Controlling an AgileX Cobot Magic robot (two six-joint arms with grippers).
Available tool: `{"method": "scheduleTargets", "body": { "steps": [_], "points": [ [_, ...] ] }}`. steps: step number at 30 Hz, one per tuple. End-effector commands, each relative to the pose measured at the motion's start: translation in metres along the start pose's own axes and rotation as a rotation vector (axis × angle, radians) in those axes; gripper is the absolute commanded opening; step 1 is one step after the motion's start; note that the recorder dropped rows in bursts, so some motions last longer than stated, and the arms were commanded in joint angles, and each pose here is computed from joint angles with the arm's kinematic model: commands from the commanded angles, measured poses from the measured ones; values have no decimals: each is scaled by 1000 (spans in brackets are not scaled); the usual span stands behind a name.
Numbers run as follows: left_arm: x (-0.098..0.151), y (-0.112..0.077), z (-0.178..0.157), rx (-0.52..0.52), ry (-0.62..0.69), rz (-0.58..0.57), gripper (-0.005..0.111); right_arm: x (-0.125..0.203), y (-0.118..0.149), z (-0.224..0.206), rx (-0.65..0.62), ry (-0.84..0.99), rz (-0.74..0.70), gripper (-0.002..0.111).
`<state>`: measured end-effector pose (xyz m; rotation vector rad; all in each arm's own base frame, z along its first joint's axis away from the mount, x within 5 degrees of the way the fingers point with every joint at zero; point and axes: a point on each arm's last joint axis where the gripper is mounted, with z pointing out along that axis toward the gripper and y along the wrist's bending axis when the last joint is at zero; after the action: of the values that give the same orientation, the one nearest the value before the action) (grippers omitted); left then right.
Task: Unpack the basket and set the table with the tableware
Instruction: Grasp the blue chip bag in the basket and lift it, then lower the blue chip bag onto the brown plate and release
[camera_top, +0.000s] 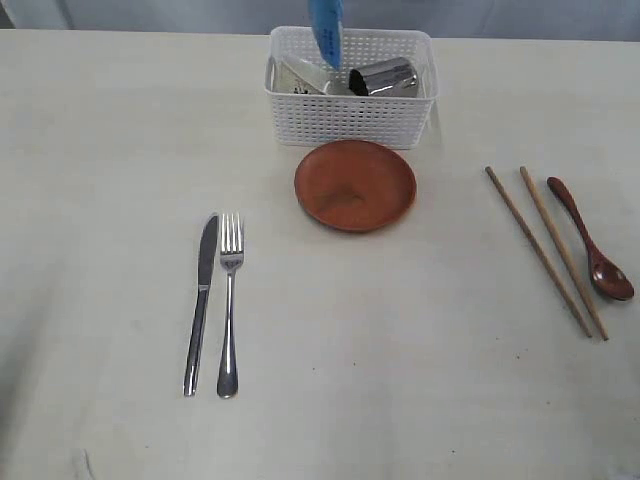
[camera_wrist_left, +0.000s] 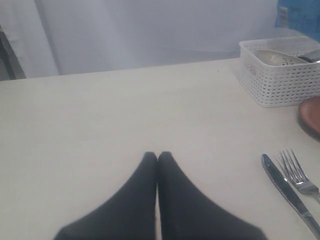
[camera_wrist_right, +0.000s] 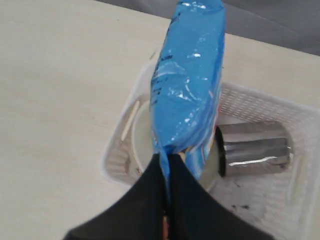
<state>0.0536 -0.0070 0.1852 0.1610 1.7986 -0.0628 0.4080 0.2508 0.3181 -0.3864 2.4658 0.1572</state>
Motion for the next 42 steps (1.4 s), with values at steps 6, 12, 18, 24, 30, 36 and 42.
{"method": "scheduleTargets", "body": {
  "steps": [6,12,18,24,30,36,42],
  "points": [
    [1,0,0,0,-1,0,0,10,-6,-47,126,87,-166,0],
    [1,0,0,0,-1,0,0,39,20,-52,104,155,-284,0],
    [1,0,0,0,-1,0,0,106,43,-25,126,320,-439,0],
    [1,0,0,0,-1,0,0,146,70,-9,74,336,-547,0],
    [1,0,0,0,-1,0,0,146,62,2,237,322,-673,0],
    [1,0,0,0,-1,0,0,145,59,8,283,286,-738,0],
    [1,0,0,0,-1,0,0,166,60,26,213,262,-792,0]
  ]
}}
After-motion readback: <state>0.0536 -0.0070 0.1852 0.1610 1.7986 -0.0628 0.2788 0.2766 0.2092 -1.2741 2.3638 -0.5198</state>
